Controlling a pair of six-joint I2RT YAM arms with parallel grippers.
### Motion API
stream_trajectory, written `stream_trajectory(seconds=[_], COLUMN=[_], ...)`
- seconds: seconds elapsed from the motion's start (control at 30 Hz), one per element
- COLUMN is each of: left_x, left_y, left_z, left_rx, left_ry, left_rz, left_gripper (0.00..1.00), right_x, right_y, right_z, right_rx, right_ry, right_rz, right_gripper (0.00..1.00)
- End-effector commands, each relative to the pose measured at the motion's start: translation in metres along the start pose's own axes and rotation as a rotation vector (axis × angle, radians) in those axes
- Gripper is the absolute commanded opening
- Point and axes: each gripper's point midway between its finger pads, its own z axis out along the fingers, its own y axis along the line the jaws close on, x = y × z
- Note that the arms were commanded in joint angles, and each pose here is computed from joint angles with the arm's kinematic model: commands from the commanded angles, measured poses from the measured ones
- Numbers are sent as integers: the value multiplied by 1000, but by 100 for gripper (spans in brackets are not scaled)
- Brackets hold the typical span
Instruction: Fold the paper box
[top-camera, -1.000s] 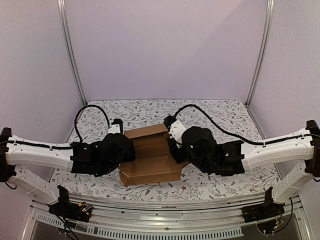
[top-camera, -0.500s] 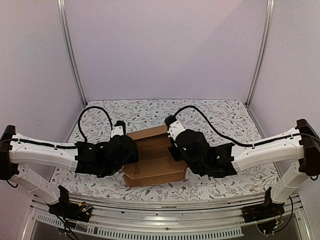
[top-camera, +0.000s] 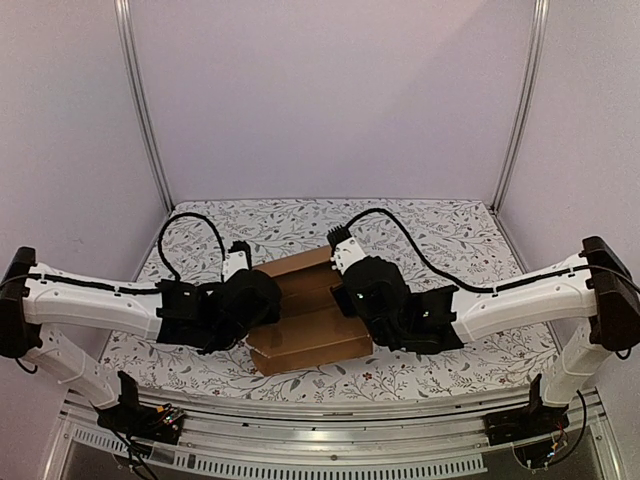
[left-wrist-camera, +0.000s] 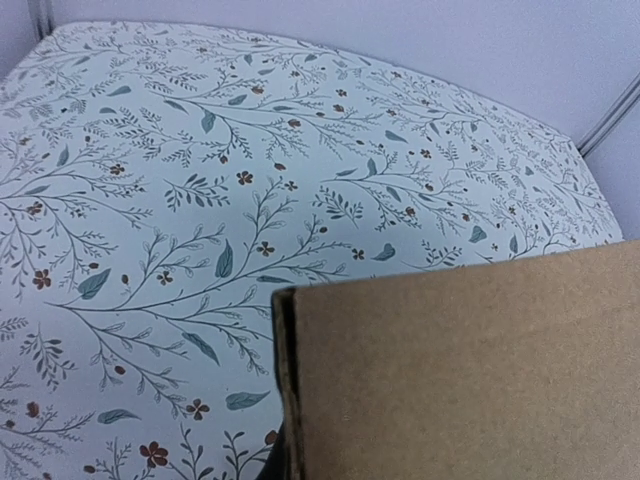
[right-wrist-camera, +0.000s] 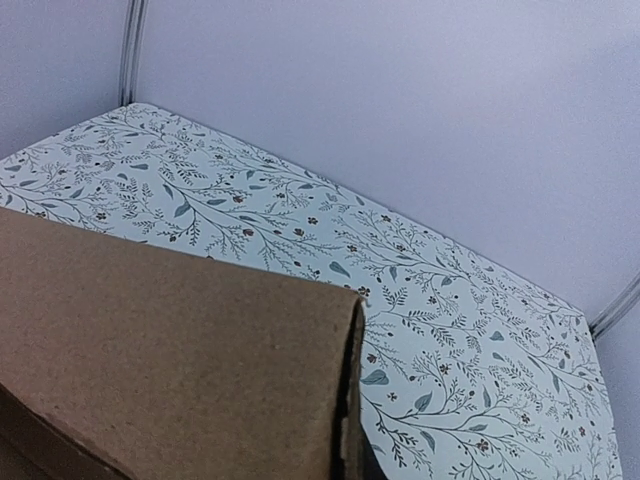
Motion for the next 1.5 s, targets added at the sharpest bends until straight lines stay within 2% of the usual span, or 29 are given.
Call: stream_trajectory(seconds=[0.0,0.07,0.47,0.8,0.87,0.9,1.07,1.23,1.47], left_x=[4,5,16,43,45,45,39,19,-14], left_y=[-32,-34,-33,-16,-14,-13,8,8,-4], left_z=[-6,-5,-4,-14,-20,-24,-44,-65,-63], left_rx=[83,77,88,117,154,170,195,294,353], left_ry=[35,41,89,210,233,243,260,223,154], left_rz=[1,8,33,105,141,171,269,267,248], left_gripper=[0,2,40,60,69,78,81,82,82], right_x=[-3,-2,9,34,41,47,60,72,73], right_y=[27,26,23,14,15,14,13,18,37], right_z=[1,2,11,43,48,51,56,66,69], right_rx=[-81,-69,-42,-74,-107,-119,-201,-313,-486], right_ry=[-6,-5,17,87,104,116,115,110,-8], right_rz=[-7,-8,-38,-16,-14,-15,7,40,24], right_gripper=[0,0,0,0,0,0,0,0,0])
